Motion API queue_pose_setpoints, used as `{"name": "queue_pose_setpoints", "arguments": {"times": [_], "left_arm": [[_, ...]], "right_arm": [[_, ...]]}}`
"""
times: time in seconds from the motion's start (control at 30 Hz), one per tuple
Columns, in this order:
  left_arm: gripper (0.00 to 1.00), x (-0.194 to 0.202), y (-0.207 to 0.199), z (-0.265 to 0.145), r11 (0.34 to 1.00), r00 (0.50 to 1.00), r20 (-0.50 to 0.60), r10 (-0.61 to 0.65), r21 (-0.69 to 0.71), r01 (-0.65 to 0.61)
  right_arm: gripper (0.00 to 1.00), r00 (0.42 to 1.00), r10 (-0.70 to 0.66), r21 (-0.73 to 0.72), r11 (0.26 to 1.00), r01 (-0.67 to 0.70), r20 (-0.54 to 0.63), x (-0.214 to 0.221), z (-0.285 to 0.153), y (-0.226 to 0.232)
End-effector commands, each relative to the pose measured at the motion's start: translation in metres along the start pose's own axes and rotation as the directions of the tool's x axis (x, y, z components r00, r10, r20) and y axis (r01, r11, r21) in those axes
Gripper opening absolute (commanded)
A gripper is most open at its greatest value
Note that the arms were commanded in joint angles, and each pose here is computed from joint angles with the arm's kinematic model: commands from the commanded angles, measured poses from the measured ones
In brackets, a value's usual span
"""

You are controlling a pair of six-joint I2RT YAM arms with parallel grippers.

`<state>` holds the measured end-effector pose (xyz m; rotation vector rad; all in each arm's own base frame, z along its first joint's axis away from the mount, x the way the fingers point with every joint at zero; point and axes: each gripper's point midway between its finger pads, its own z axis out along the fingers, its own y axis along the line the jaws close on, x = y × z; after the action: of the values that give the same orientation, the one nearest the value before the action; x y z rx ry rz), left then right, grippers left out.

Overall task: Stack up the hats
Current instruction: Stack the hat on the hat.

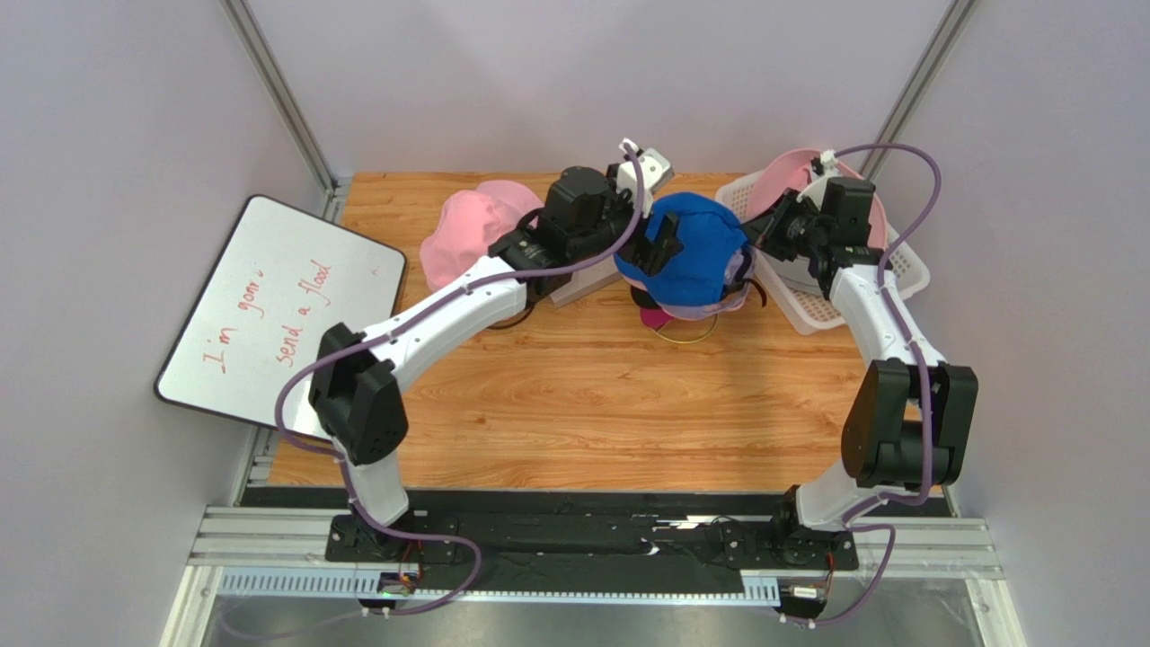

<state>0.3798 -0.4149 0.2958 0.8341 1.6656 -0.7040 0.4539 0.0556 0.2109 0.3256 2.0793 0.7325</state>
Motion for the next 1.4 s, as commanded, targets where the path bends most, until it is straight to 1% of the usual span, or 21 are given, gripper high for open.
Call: {"name": "queue_pose_setpoints", "arguments": {"times": [0.0, 0.13, 0.2, 0.27, 0.3, 0.47, 0.6, 0.73, 1.0, 1.1, 1.23, 1.37], "left_arm": [[0.9, -0.037, 0.011, -0.04, 0.993, 0.999, 0.053, 0.004, -0.118, 0.002], [0.91, -0.044, 0.017, -0.051, 0.988, 0.999, 0.054, 0.009, -0.156, 0.0], [0.94, -0.048, 0.023, -0.054, 0.984, 0.998, 0.061, 0.01, -0.177, 0.001], [0.95, -0.055, 0.026, -0.052, 0.985, 0.997, 0.079, 0.012, -0.174, 0.002], [0.98, -0.057, 0.028, -0.051, 0.986, 0.996, 0.085, 0.009, -0.166, 0.005], [1.0, -0.06, 0.028, -0.033, 0.992, 0.995, 0.093, 0.016, -0.126, -0.004], [1.0, -0.064, 0.012, -0.015, 1.0, 0.99, 0.143, -0.001, -0.016, 0.003], [1.0, -0.061, -0.002, 0.006, 0.997, 0.987, 0.155, -0.046, 0.067, 0.036], [1.0, -0.045, -0.034, 0.047, 0.991, 0.99, 0.134, -0.039, 0.133, 0.021], [1.0, -0.046, -0.043, 0.057, 0.989, 0.987, 0.16, -0.022, 0.146, -0.002], [1.0, -0.037, -0.049, 0.069, 0.988, 0.989, 0.148, -0.021, 0.157, -0.003], [1.0, -0.03, -0.053, 0.075, 0.987, 0.989, 0.144, -0.01, 0.159, -0.014]], "right_arm": [[0.0, 0.995, 0.006, 0.122, 0.993, 0.006, -0.102, 0.037, -0.004, -0.027], [0.0, 0.995, -0.011, 0.171, 0.985, 0.027, -0.095, 0.04, -0.014, -0.034], [0.0, 0.995, -0.018, 0.201, 0.979, 0.037, -0.096, 0.041, -0.021, -0.037], [0.0, 0.995, -0.022, 0.212, 0.976, 0.043, -0.1, 0.043, -0.027, -0.037], [0.0, 0.995, -0.025, 0.212, 0.976, 0.045, -0.098, 0.043, -0.03, -0.036], [0.0, 0.995, -0.032, 0.238, 0.97, 0.054, -0.095, 0.044, -0.042, -0.035], [0.0, 0.996, -0.036, 0.25, 0.967, 0.057, -0.088, 0.047, -0.05, -0.036], [0.0, 0.996, -0.036, 0.282, 0.957, 0.06, -0.087, 0.051, -0.056, -0.042], [0.0, 0.996, -0.028, 0.361, 0.931, 0.057, -0.084, 0.059, -0.064, -0.058], [0.0, 0.996, -0.012, 0.366, 0.929, 0.046, -0.093, 0.066, -0.063, -0.062], [0.0, 0.994, 0.012, 0.387, 0.922, 0.032, -0.111, 0.078, -0.06, -0.072], [0.0, 0.992, 0.038, 0.446, 0.895, 0.022, -0.124, 0.092, -0.064, -0.087]]}}
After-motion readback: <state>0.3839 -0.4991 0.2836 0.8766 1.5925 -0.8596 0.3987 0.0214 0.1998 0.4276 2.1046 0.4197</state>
